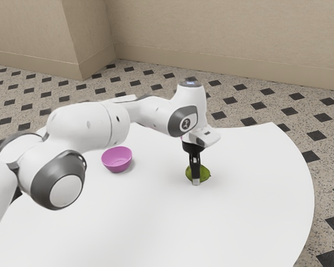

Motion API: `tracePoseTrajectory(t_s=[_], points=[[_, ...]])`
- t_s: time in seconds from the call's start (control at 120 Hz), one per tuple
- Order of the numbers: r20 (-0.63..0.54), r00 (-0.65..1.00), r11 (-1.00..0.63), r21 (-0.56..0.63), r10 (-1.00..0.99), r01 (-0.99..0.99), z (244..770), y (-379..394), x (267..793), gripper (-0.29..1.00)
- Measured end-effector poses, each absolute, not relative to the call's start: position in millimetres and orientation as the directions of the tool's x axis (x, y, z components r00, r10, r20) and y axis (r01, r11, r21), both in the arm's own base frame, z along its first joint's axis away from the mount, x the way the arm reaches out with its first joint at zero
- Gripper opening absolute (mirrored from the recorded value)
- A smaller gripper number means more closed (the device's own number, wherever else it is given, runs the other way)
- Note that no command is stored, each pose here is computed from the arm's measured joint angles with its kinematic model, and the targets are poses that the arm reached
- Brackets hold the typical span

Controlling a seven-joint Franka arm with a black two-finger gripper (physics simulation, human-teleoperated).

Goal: Place the pear in the bowl.

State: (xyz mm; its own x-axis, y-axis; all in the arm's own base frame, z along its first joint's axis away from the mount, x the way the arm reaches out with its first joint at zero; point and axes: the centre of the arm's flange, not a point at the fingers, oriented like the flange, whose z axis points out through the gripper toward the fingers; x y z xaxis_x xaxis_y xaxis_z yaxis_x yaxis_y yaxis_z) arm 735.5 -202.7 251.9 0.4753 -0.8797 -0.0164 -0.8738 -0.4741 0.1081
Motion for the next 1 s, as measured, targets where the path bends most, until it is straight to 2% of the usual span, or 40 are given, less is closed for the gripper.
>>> tracePoseTrajectory(t_s=[0.067, 0.192, 0.317, 0.45, 0.575, 0.792, 1.0], points=[[-0.019, 0.476, -0.475, 0.112, -0.879, -0.873, 248.8, -202.7, 735.1, 0.69], [-0.020, 0.476, -0.475, 0.111, -0.879, -0.873, 248.3, -202.9, 735.0, 0.47], [-0.012, 0.479, -0.477, 0.103, -0.878, -0.873, 256.8, -202.6, 735.7, 0.34], [0.006, 0.485, -0.483, 0.081, -0.874, -0.872, 290.8, -197.0, 731.2, 0.23], [0.020, 0.504, -0.503, 0.056, -0.863, -0.863, 338.9, -176.1, 718.5, 0.17], [0.047, 0.586, -0.586, 0.020, -0.809, -0.810, 405.0, -85.3, 700.4, 0.12], [0.043, 0.675, -0.676, -0.008, -0.737, -0.737, 432.2, 23.6, 686.1, 0.11]])
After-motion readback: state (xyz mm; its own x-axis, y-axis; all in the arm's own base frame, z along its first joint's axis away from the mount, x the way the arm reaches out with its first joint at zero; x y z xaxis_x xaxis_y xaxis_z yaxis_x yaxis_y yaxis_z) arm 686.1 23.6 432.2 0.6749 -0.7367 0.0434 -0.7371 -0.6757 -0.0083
